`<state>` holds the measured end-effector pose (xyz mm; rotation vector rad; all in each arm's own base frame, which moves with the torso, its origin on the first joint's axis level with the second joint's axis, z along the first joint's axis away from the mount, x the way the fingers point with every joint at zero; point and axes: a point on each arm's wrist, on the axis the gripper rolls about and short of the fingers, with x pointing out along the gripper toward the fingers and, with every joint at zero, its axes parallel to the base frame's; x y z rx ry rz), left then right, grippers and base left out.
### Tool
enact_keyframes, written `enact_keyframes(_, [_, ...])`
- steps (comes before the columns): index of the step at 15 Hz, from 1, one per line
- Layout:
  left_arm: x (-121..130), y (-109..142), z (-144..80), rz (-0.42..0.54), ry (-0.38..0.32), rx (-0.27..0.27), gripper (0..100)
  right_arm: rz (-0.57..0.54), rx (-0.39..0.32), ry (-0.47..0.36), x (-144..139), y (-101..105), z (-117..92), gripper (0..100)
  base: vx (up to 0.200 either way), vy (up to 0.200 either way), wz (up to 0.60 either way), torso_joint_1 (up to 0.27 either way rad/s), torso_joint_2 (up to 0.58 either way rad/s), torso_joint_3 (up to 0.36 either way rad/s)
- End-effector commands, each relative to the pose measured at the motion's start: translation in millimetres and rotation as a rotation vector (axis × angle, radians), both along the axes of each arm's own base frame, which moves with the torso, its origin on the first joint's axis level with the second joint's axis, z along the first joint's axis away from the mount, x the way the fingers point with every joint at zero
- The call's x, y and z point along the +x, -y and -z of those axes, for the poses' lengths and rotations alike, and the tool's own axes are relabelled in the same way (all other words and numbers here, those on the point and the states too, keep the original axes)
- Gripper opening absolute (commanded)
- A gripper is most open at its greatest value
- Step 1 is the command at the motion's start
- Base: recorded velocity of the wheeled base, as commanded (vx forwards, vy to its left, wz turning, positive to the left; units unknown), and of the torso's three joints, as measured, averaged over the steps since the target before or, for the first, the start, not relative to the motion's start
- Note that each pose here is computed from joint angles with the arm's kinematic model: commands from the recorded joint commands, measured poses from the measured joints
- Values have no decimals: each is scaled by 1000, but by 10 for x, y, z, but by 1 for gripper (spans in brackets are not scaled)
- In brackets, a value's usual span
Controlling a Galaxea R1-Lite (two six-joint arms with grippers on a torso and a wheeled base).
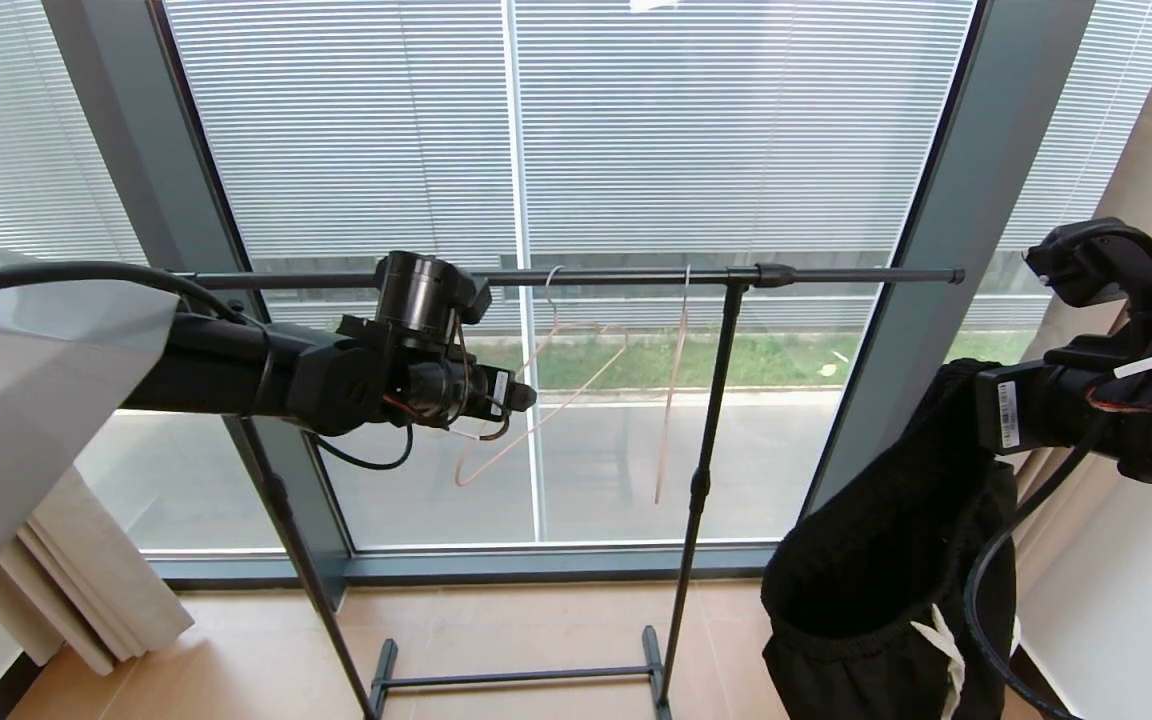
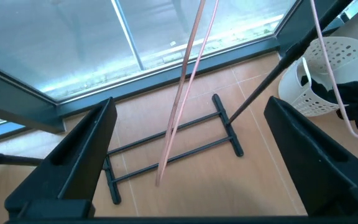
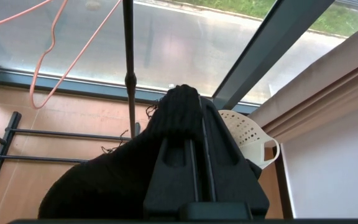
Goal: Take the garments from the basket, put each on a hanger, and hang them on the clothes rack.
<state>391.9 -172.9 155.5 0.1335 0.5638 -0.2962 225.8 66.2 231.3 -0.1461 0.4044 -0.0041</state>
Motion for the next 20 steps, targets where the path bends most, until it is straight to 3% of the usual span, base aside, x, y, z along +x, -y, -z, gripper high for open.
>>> enact_keyframes(1, [233, 92, 265, 5, -22, 25, 100, -1, 0, 4, 4, -2, -9, 0, 0, 0, 0, 0, 0, 0])
enact_keyframes(4, [485, 203, 401, 9, 6, 23, 100, 0, -2, -1, -8, 2, 5, 0, 0, 0, 0, 0, 0, 0])
enact_keyframes(9, [658, 255, 530, 8, 22, 22, 100, -3, -1, -1, -9, -2, 5, 0, 0, 0, 0, 0, 0, 0])
enact_keyframes(17, [716, 256, 617, 3, 16, 24, 100, -5, -2, -7, -19, -6, 23, 0, 0, 0, 0, 0, 0, 0])
enact_keyframes(18, [715, 255, 609, 3, 17, 23, 0, -4, -4, -6, -23, -4, 24, 0, 0, 0, 0, 0, 0, 0])
enact_keyframes(20, [708, 252, 618, 3, 13, 24, 0, -6, -3, -7, -28, -3, 24, 0, 0, 0, 0, 0, 0, 0])
